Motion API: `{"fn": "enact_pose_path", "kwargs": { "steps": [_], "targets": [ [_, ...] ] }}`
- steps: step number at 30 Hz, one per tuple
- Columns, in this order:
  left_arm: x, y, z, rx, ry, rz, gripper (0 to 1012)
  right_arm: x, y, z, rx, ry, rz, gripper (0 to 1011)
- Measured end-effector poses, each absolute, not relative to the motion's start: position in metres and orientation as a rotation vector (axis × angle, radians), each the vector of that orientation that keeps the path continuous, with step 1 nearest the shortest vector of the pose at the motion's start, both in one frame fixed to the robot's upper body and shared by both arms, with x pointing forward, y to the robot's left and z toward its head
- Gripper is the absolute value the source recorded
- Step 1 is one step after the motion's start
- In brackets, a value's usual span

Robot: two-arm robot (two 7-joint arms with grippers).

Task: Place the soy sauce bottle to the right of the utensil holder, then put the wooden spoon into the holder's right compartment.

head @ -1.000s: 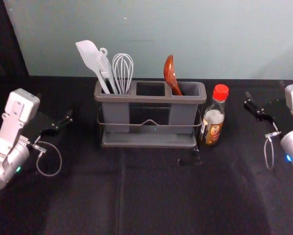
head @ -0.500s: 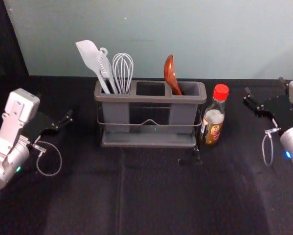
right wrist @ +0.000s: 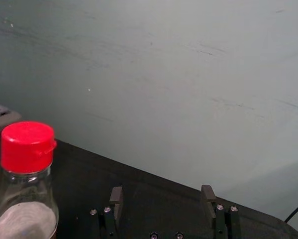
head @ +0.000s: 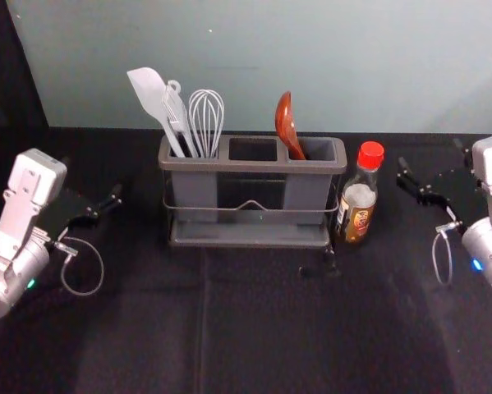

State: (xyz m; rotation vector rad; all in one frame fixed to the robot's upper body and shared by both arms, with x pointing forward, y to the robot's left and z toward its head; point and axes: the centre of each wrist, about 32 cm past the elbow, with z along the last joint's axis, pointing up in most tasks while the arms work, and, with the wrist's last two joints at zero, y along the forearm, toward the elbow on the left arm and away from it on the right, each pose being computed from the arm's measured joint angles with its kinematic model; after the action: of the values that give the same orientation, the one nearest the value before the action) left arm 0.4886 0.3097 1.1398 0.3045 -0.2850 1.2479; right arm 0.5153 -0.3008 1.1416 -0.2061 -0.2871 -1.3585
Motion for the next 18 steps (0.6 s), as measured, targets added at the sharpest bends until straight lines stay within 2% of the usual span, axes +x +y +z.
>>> {"fn": "enact_pose_path", "kwargs": {
  "steps": [18],
  "targets": [
    [0.4886,0.3096,1.1398,0.304,-0.285,1.248,1005,0.5112,-0.2975,1.1391,-0.226,-0.298,-1.354,1003]
  ]
}}
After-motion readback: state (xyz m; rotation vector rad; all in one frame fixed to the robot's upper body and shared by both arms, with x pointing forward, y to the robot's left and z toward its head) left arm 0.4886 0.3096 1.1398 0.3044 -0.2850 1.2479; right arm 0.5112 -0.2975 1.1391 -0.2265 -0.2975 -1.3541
